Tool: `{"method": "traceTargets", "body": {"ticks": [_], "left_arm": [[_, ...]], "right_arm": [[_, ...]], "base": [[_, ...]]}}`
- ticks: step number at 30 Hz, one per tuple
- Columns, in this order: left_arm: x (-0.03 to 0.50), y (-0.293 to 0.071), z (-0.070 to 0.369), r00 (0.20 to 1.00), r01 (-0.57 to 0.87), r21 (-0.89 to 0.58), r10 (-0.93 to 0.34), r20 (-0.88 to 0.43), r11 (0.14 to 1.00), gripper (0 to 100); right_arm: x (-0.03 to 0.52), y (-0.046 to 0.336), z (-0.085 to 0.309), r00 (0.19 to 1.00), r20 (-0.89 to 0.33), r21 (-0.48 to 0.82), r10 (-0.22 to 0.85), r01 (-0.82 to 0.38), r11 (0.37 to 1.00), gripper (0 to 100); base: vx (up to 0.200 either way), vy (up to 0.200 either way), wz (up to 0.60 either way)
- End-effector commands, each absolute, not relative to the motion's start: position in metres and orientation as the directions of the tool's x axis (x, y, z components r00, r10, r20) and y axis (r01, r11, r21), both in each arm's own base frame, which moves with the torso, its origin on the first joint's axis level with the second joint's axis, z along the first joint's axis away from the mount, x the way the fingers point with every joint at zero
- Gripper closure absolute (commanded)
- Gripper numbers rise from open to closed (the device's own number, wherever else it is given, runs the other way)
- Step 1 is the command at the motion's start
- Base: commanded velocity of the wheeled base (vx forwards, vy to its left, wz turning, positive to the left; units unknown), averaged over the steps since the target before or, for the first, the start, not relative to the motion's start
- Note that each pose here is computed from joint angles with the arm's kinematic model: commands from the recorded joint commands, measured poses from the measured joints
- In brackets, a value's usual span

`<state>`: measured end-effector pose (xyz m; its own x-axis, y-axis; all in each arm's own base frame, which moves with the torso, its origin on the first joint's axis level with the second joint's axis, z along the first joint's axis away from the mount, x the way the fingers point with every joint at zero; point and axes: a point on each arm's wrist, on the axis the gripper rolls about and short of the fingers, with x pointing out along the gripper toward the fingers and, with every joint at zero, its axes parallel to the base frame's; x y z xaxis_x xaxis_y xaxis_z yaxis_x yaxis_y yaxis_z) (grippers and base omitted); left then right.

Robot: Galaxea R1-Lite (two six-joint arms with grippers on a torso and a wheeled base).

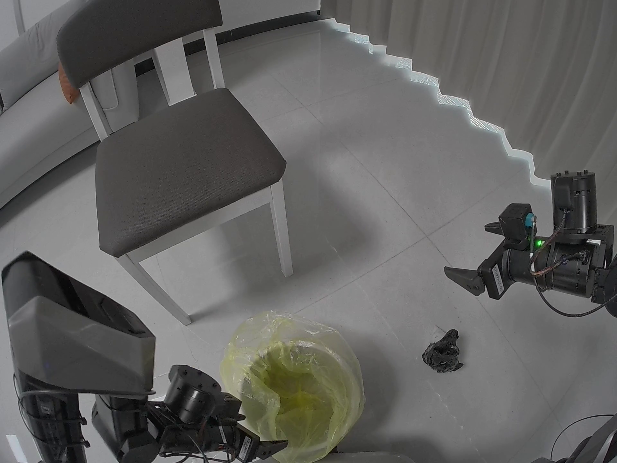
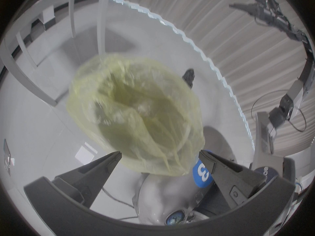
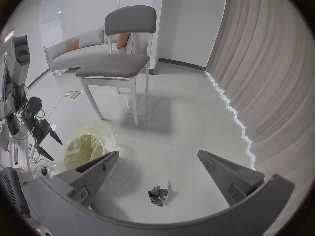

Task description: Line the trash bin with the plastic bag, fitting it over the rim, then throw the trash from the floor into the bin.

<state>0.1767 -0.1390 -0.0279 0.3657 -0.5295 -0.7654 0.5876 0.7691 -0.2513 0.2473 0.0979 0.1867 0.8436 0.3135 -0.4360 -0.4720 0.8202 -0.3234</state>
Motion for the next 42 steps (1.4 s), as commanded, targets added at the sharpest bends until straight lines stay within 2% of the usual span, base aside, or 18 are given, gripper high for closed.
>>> {"method": "traceTargets", "body": {"ticks": [1, 2, 3, 4, 7, 11, 15, 19, 25, 31, 37, 41, 42], "left_arm": [[0.17, -0.116, 0.011, 0.516, 0.569, -0.251, -0.578, -0.633, 0.783, 0], [0.171, -0.112, 0.022, 0.564, 0.572, -0.246, -0.593, -0.575, 0.782, 0], [0.171, -0.112, 0.022, 0.564, 0.572, -0.246, -0.593, -0.575, 0.782, 0], [0.174, -0.103, 0.051, 0.671, 0.566, -0.224, -0.601, -0.434, 0.793, 0], [0.169, -0.084, 0.088, 0.774, 0.544, -0.194, -0.577, -0.26, 0.817, 0], [0.159, -0.066, 0.118, 0.838, 0.511, -0.17, -0.532, -0.117, 0.842, 0], [0.146, -0.048, 0.141, 0.89, 0.451, -0.147, -0.455, 0.005, 0.88, 0], [0.127, -0.028, 0.162, 0.924, 0.378, -0.125, -0.366, 0.11, 0.917, 0], [0.088, -0.018, 0.178, 0.917, 0.383, -0.112, -0.364, 0.164, 0.917, 0], [0.018, -0.008, 0.178, 0.91, 0.404, -0.116, -0.386, 0.15, 0.907, 0], [-0.038, 0.001, 0.147, 0.912, 0.396, -0.108, -0.376, 0.164, 0.912, 0], [-0.038, 0.004, 0.149, 0.959, 0.251, -0.149, -0.224, 0.174, 0.957, 0], [-0.038, 0.004, 0.149, 0.959, 0.251, -0.149, -0.224, 0.174, 0.957, 0]], "right_arm": [[0.235, 0.093, 0.205, 0.871, -0.374, -0.334, 0.319, -0.447, 0.83, 0], [0.232, 0.092, 0.209, 0.878, -0.36, -0.336, 0.316, -0.438, 0.834, 0], [0.231, 0.092, 0.21, 0.879, -0.357, -0.338, 0.317, -0.437, 0.833, 0], [0.223, 0.086, 0.22, 0.896, -0.316, -0.341, 0.311, -0.413, 0.844, 0], [0.206, 0.077, 0.23, 0.92, -0.266, -0.349, 0.288, -0.37, 0.861, 0], [0.183, 0.062, 0.24, 0.948, -0.203, -0.338, 0.246, -0.304, 0.891, 0], [0.153, 0.049, 0.251, 0.963, -0.116, -0.227, 0.242, -0.263, 0.938, 0], [0.119, 0.031, 0.248, 0.98, -0.046, -0.165, 0.192, -0.197, 0.966, 0], [0.062, 0.01, 0.229, 0.987, 0.064, -0.149, 0.149, -0.139, 0.979, 0], [-0.009, 0.002, 0.184, 0.963, 0.213, -0.103, 0.162, -0.143, 0.984, 0], [-0.048, 0.003, 0.145, 0.961, 0.195, -0.059, 0.198, -0.19, 0.98, 0], [-0.048, 0.004, 0.137, 0.965, 0.204, -0.041, 0.162, -0.157, 0.987, 0], [-0.048, 0.004, 0.137, 0.965, 0.204, -0.041, 0.162, -0.157, 0.987, 0]], "base": [[0.0, 0.0, 0.0], [0.0, 0.0, 0.0], [0.0, 0.0, 0.0], [0.0, 0.0, 0.0], [0.0, 0.0, 0.0], [0.0, 0.0, 0.0], [0.0, 0.0, 0.0], [0.0, 0.0, 0.0], [0.0, 0.0, 0.0], [0.0, 0.0, 0.0], [0.0, 0.0, 0.0], [0.0, 0.0, 0.0], [0.0, 0.0, 0.0]]}}
